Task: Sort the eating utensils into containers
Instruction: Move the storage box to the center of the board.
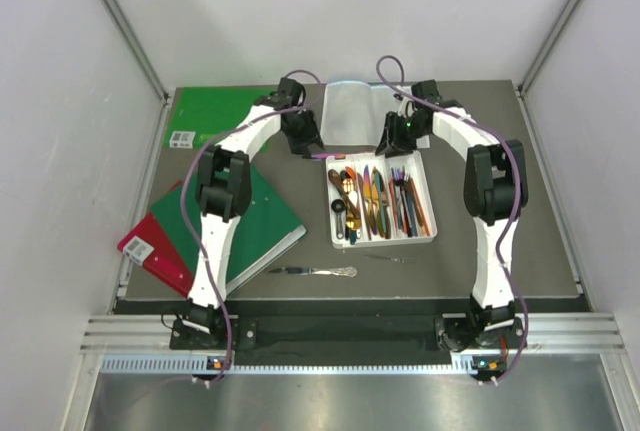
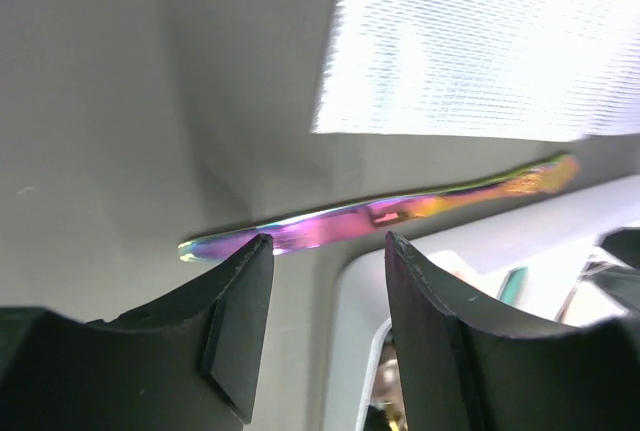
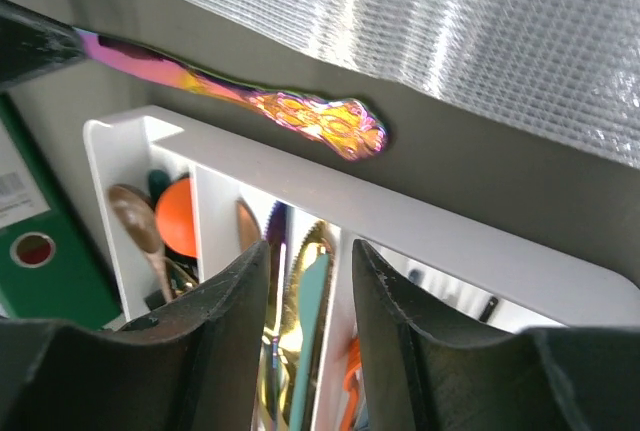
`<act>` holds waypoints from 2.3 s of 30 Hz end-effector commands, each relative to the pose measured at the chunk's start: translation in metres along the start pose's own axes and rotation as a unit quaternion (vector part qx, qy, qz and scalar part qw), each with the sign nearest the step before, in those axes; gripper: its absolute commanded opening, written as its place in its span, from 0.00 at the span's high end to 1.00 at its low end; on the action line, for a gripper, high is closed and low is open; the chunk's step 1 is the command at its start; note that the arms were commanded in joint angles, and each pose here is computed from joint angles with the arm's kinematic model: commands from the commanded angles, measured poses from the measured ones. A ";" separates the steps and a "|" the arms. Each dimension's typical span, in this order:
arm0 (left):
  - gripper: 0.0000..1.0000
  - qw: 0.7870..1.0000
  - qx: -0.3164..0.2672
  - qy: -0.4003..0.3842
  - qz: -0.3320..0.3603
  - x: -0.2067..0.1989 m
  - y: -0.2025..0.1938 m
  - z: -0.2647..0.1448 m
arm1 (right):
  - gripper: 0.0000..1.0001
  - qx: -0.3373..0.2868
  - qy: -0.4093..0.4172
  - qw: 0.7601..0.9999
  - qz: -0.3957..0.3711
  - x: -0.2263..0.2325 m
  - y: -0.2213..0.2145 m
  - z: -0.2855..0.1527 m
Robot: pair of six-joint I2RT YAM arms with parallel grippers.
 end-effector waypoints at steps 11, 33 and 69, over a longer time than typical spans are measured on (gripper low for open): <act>0.47 0.990 -0.048 -0.132 0.020 -0.038 0.025 0.010 | 0.60 -0.024 -0.036 0.999 -0.003 -0.003 0.013 -0.004; 0.49 0.973 0.030 -0.227 0.033 -0.077 -0.023 0.062 | 0.69 0.035 -0.206 0.973 0.097 -0.087 -0.049 -0.051; 0.49 0.988 0.029 -0.145 0.052 -0.052 -0.028 0.013 | 0.64 0.025 -0.134 0.986 0.090 -0.075 -0.042 -0.057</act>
Point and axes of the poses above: each gripper's point midway between its finger pads, its own z axis out along the fingers, its own x axis along the line the jaws close on, y = z × x, the point moved 10 cm from there along -z, back along the fingers, and after that the axes turned 9 degrees about z, right-handed, at the moved point
